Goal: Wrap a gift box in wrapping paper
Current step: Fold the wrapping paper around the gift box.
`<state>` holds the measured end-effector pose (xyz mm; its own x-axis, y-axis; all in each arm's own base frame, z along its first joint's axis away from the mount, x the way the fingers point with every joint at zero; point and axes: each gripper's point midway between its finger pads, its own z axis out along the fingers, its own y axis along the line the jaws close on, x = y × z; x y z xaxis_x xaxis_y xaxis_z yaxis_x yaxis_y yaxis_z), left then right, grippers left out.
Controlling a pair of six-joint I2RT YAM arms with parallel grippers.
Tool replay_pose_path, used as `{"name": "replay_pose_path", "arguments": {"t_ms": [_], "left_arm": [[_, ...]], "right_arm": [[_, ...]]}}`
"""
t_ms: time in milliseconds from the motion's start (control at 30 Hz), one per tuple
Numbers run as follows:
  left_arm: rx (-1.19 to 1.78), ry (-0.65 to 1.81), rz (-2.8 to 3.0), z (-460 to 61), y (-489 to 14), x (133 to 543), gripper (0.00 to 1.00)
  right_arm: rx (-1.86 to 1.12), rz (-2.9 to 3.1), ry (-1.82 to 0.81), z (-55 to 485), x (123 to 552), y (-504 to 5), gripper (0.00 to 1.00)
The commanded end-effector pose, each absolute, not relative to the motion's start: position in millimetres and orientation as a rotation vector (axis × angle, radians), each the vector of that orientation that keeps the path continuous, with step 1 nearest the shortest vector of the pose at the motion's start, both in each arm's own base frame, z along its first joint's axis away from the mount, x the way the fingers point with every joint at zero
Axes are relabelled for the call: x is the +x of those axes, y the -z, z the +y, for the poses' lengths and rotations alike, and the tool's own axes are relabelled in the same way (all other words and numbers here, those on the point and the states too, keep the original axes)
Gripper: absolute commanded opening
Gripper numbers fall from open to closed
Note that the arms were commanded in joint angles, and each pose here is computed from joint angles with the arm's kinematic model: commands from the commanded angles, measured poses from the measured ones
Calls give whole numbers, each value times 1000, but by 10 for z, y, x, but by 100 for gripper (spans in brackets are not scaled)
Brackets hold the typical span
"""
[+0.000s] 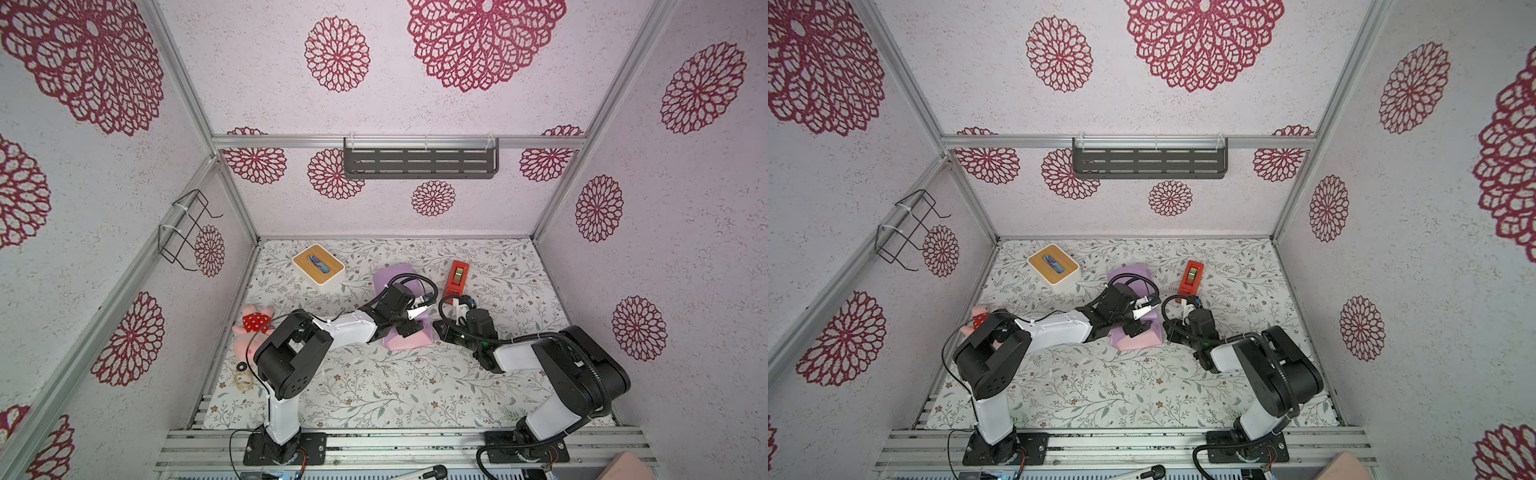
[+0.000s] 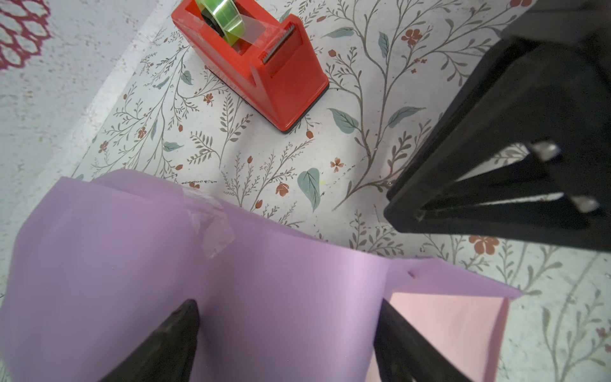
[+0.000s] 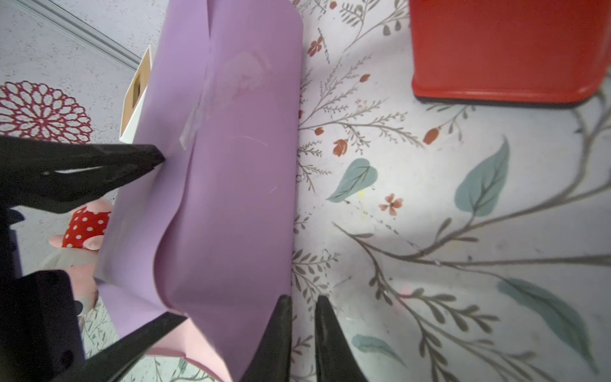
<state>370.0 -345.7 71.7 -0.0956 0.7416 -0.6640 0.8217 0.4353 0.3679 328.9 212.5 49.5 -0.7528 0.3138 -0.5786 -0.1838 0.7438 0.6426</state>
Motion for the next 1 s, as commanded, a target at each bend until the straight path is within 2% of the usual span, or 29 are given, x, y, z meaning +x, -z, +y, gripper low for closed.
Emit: {"name": "replay_pose_path", "arguments": {"t_ms": [0, 967], "left_arm": [[1394, 86, 1936, -3292, -377, 3602, 83], [1392, 67, 1936, -3279, -405, 3614, 84]], "right_arm": [[60, 2143, -1032, 2309, 3344, -765, 17], [43, 2116, -1106, 2521, 3135, -789, 13]]}}
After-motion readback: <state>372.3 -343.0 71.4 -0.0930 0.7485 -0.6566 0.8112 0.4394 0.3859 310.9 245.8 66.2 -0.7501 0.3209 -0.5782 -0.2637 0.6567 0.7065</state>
